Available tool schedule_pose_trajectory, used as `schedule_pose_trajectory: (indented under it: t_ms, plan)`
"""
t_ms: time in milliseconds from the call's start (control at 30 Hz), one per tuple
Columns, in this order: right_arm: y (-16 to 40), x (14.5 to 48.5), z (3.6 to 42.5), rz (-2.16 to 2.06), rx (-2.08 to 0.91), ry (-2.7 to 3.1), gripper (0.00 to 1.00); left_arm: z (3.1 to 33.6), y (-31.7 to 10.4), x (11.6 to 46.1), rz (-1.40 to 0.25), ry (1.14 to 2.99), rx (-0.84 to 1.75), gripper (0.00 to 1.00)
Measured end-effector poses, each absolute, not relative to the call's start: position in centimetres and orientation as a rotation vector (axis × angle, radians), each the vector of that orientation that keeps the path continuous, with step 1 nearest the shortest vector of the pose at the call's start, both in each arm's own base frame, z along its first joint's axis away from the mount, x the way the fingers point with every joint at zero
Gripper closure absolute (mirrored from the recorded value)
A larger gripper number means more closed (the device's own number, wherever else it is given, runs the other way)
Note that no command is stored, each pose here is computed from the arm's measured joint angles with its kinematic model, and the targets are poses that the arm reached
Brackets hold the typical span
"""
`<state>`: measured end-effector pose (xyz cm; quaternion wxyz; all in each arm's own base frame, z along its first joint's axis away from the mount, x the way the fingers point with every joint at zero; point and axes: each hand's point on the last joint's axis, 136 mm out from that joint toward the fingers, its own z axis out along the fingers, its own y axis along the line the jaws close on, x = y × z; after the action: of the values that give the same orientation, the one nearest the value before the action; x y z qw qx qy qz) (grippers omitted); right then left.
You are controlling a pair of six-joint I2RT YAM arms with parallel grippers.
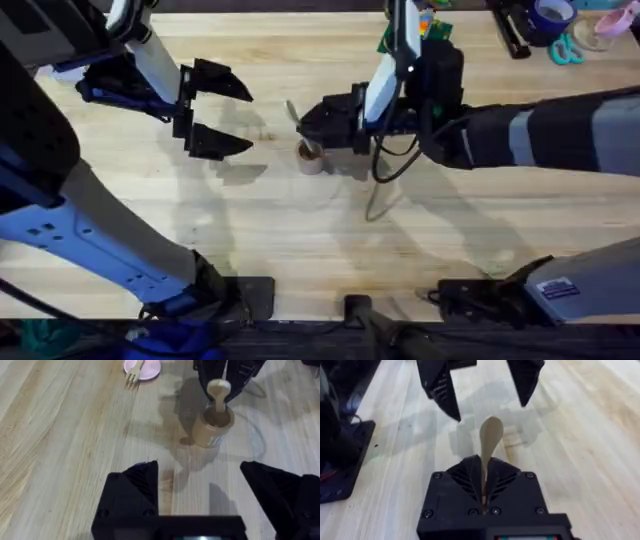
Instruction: Pick up a utensil and set it on the pink plate, then put the other utensil in the container.
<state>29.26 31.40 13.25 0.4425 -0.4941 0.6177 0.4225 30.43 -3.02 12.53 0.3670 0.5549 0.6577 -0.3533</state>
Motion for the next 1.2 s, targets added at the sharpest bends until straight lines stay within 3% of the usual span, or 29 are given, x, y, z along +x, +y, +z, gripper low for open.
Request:
schedule_pose_trajectory:
  t_ms: [433, 833, 1100, 1200]
  plan:
    - [31.8, 29.1, 10.1, 0.988, -1.272, 1.596, 0.966, 12.5, -3.0, 30.4, -0.908, 1.690, 1.426, 0.008]
    - [31.6, 29.2, 9.8, 0.970, -1.275, 1.608, 0.967, 12.5, -3.0, 30.4, -0.908, 1.690, 1.426, 0.008]
    - [31.6, 29.2, 9.8, 0.970, -1.276, 1.609, 0.884, 12.5, -3.0, 30.4, -0.908, 1.690, 1.426, 0.008]
    - [31.6, 29.2, 9.8, 0.971, -1.275, 1.610, 0.786, 12.5, -3.0, 30.4, -0.908, 1.690, 1.426, 0.008]
